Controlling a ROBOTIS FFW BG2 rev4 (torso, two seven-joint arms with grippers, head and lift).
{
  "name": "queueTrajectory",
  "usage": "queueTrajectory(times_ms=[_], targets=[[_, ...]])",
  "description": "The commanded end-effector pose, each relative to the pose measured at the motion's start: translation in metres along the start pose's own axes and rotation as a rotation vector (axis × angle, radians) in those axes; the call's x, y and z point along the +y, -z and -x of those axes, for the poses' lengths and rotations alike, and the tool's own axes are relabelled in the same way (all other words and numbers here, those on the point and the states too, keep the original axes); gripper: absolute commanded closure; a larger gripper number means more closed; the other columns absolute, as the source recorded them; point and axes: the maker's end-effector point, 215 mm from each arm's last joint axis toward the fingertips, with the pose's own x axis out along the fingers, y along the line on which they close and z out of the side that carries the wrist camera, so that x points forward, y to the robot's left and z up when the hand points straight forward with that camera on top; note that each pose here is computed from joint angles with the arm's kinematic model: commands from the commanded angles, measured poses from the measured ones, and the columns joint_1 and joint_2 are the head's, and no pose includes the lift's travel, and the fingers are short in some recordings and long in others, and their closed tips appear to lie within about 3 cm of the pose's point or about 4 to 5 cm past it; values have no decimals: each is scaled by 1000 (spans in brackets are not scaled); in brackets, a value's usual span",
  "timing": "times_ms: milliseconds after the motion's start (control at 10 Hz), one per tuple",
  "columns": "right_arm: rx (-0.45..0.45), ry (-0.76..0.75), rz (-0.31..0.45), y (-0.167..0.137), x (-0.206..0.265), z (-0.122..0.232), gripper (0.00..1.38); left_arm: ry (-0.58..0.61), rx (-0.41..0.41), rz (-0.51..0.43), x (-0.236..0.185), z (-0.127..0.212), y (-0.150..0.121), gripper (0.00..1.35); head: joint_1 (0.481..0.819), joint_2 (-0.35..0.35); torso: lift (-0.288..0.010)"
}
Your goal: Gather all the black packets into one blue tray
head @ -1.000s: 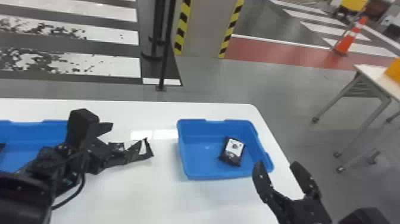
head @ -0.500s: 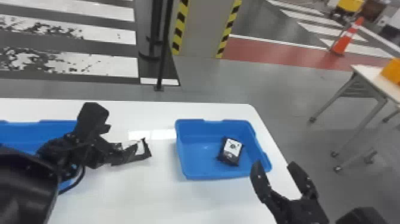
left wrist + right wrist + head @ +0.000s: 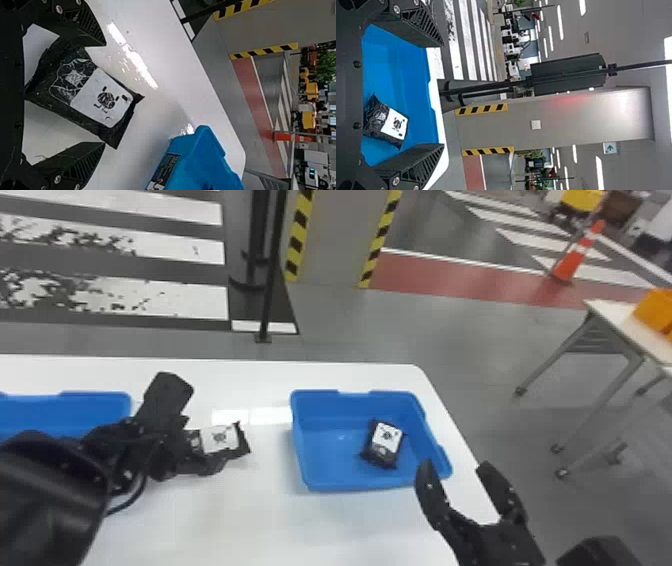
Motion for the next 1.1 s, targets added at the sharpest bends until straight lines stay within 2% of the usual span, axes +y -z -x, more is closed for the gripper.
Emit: queueTrajectory(times_ms=[0,300,400,600,800,1000], targets=[[3,1,-7,2,0,0,125,8,35,0,-3,-5,10,168,695,-346,-110],[3,-1,-18,3,2,0,125,-7,57,2,6,-9,18,285,695,-341,-110],[2,2,-19,3,0,0,125,-19,74,15,11,-12,27,435,695,-339,-110],[2,1,-25,4,1,0,125,-29,112,47,17,-16,45,596,695,-325,-110],[1,1,-27,4,1,0,125,-39,157,61,20,-16,63,820,695,-313,-110],[4,2,-28,5,1,0,125,-41,187,45,17,-16,71,820,695,-307,-110]])
